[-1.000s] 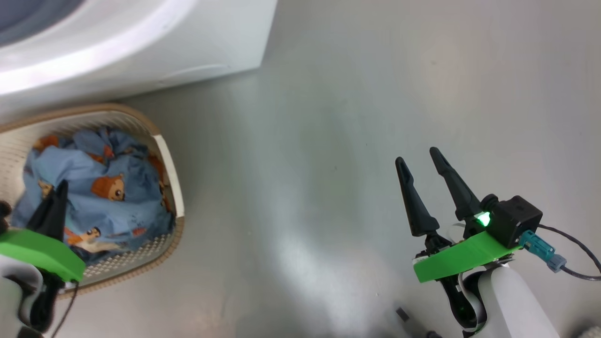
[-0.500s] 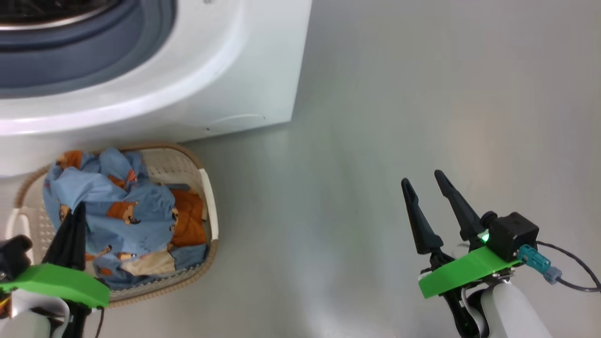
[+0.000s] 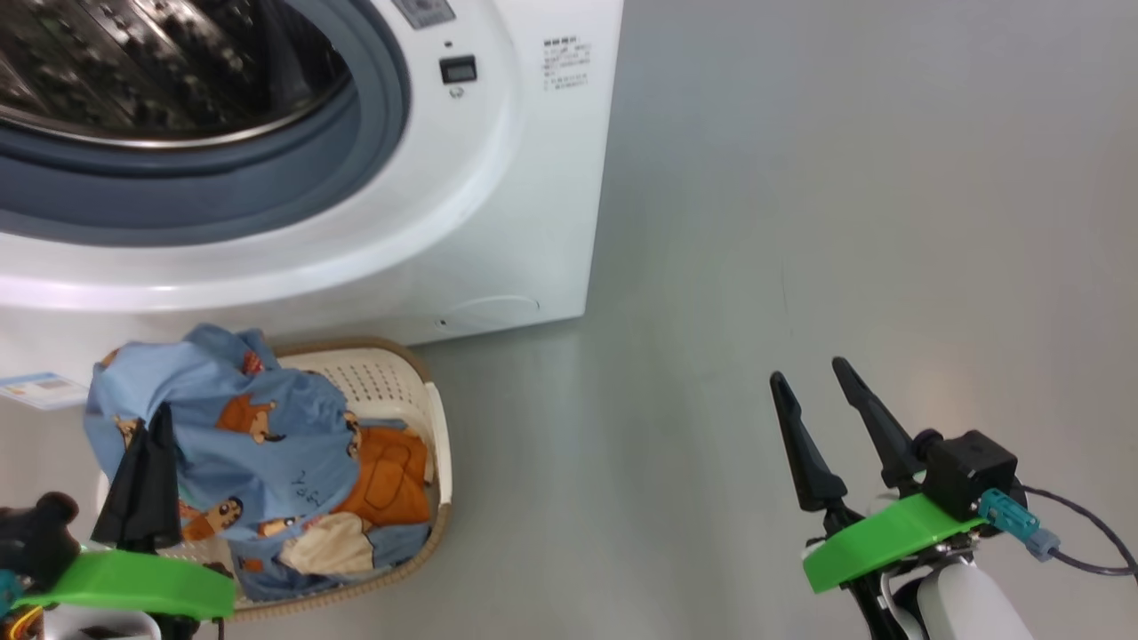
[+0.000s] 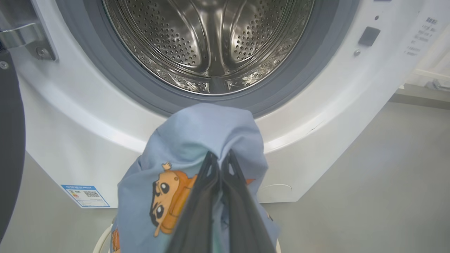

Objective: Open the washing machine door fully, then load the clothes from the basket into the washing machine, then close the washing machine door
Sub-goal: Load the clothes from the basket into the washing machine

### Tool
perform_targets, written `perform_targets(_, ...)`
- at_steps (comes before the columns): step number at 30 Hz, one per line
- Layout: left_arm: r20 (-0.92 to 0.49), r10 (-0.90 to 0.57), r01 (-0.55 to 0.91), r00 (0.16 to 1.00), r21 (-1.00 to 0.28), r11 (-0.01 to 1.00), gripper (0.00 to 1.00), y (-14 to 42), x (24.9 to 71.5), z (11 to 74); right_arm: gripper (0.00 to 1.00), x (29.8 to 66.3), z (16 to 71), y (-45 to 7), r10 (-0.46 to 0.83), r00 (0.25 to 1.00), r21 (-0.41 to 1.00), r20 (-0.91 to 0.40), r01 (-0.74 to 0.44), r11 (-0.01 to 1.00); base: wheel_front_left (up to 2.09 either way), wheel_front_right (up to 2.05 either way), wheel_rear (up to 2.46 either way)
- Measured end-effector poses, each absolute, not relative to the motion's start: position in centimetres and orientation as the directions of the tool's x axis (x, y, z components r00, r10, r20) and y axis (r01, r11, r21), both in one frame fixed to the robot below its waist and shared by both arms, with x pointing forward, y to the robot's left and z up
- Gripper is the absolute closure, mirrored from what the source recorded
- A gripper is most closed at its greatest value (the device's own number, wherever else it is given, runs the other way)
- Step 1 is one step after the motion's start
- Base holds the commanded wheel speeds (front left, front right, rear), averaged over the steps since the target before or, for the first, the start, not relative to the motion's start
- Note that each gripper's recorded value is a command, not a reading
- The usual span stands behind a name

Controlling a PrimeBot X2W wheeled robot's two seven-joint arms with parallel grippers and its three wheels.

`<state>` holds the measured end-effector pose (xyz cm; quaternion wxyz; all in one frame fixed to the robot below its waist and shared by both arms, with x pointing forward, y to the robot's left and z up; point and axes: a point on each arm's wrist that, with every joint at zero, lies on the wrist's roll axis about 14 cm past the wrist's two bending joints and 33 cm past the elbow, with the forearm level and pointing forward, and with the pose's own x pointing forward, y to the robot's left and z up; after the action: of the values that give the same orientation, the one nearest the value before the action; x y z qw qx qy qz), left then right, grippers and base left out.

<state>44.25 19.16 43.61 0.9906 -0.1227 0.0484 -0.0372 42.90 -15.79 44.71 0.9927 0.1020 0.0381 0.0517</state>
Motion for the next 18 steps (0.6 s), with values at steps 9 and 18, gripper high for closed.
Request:
perform_targets(9, -0.005, -0.068, 0.065, 0.998, -0.221, 0.973, 1.00, 19.3, 41.3, 47.1, 0.00, 41.3, 46.6, -15.6, 0.117, 0.993, 0.189, -0.026, -0.110, 0.976, 0.00, 0.00, 0.00)
perform_targets(18, 0.018, -0.031, 0.034, 0.999, -0.213, 0.976, 1.00, 20.0, 38.1, 48.3, 0.00, 39.9, 48.1, -15.3, 0.124, 0.992, 0.186, 0.008, -0.124, 0.975, 0.00, 0.00, 0.00)
